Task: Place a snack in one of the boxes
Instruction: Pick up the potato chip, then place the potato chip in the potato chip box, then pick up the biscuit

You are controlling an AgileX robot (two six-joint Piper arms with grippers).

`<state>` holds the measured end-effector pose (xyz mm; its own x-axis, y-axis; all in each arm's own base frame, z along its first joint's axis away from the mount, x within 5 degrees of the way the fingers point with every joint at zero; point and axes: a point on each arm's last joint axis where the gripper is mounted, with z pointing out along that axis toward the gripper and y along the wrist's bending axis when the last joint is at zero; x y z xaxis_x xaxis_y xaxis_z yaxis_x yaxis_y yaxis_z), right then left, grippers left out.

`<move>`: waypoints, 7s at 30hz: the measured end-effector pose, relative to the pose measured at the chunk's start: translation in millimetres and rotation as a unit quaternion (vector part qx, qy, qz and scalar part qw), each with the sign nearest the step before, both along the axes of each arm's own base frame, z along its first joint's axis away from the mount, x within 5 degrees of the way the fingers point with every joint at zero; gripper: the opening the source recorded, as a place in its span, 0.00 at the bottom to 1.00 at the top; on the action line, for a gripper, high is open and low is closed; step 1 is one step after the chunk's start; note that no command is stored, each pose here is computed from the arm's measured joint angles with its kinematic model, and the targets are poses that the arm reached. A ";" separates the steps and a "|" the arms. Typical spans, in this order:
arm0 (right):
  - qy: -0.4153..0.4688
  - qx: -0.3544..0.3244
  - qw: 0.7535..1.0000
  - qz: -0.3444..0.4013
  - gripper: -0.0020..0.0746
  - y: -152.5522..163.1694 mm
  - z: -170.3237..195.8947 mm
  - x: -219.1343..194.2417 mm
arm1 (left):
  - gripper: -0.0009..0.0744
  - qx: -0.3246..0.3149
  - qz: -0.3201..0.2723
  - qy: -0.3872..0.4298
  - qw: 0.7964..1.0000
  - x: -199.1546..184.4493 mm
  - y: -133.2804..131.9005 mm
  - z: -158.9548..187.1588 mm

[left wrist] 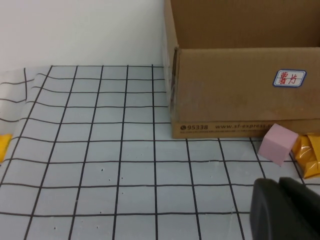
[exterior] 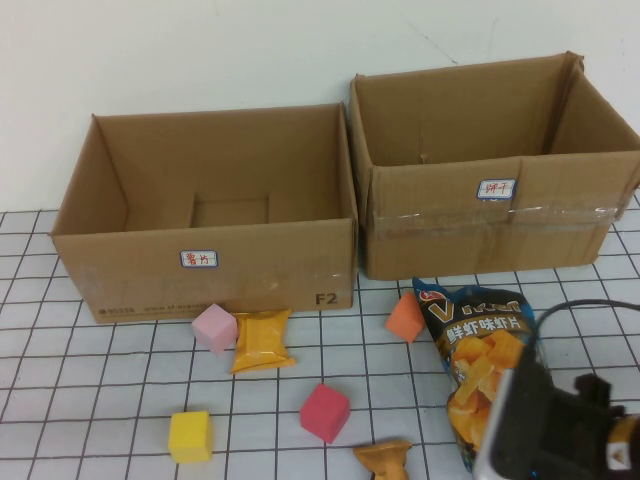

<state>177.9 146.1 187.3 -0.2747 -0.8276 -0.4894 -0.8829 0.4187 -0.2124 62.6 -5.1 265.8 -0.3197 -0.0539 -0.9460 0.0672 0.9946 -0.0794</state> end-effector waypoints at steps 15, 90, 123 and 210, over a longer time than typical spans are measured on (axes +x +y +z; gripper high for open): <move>0.031 -0.031 0.999 0.010 0.93 34.3 -21.5 40.5 | 0.01 -0.032 -0.005 0.056 0.998 17.2 -5.6 -7.7; 0.124 0.091 0.857 -0.491 0.85 -25.6 -30.5 88.5 | 0.01 -0.051 -0.009 0.090 0.995 27.4 -9.5 -13.1; 0.090 0.138 0.870 -0.465 0.05 -34.4 30.4 67.5 | 0.01 -0.057 -0.009 0.091 0.994 27.3 -9.9 -13.1; -0.041 -0.051 0.994 -0.088 0.03 42.4 141.4 80.4 | 0.01 -0.139 -0.260 0.286 0.912 111.4 -69.4 1.0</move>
